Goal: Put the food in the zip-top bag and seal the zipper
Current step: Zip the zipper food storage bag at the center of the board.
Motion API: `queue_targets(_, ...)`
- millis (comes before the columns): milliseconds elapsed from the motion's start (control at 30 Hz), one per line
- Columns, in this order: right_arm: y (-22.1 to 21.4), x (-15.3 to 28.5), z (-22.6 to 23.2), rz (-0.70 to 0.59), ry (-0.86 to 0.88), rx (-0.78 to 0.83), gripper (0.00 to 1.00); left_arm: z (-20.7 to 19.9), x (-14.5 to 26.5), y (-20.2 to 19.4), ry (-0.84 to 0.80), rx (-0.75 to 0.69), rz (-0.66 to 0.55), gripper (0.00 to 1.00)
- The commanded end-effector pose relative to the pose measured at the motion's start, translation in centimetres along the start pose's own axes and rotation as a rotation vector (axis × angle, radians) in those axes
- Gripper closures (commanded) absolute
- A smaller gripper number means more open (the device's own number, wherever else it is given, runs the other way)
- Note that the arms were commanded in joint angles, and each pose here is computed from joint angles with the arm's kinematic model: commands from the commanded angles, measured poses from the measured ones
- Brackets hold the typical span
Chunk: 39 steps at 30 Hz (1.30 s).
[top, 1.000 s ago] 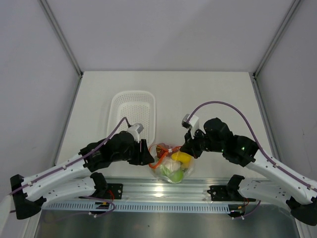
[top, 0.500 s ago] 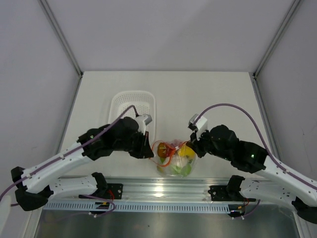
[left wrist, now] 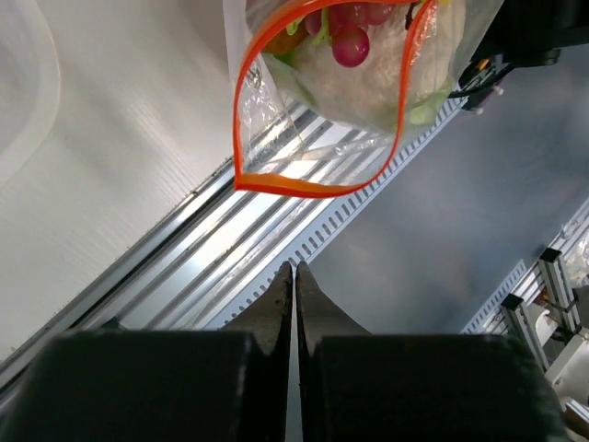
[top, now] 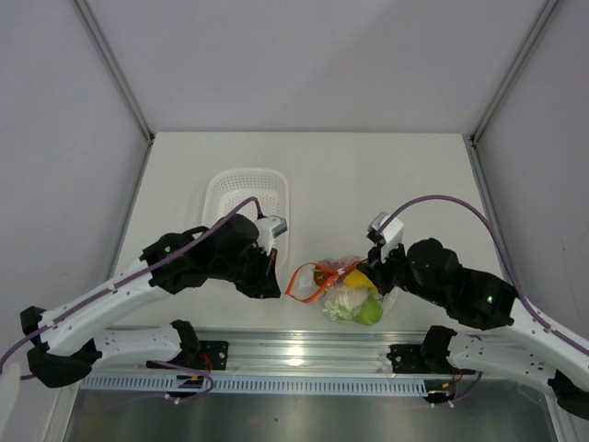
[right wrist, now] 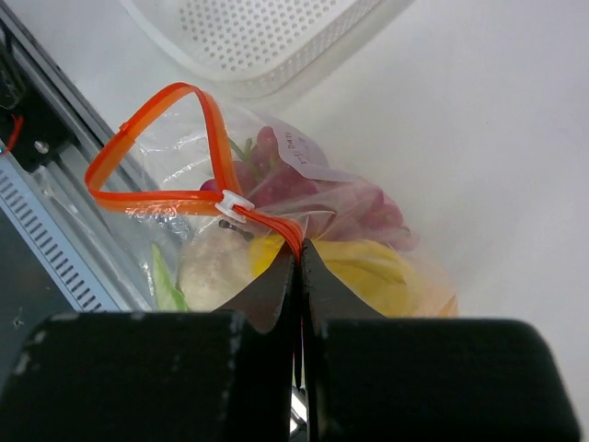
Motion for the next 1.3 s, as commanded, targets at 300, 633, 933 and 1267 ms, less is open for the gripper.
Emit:
queue_targets(300,2.1,0.1,1.3,-0.075,0.125,-0.101,1.00,-0.2,3.5,1.0,-0.071,-0.251,-0.433,0.82)
queue_targets(633,3.8,-1.0,2.9,0.025,0.229,-0.160,1.00,-3.9,3.5,5.1,-0.244,-0.517,-0.699,0.29)
queue_targets(933,3.7,-1.3,2.7,0.051,0.261,-0.243,1.00,-4.8,-1.2,5.1,-0.263,-0.638,-0.596,0.33)
queue_targets(1267,3.5,-1.0,2.8,0.034,0.297,-0.263,1.00,-3.7,-4.3,4.2,-0.212,-0.619,-0.504,0.41)
Point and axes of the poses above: each gripper's point midway between its finger pads, its own x axis back along the fingers, its own z axis along the line the jaws close on, y = z × x, the point moved 10 cm from there along x, back along the fingers, and after that the axes turned 1 degree about -x, right-handed, at the moved point
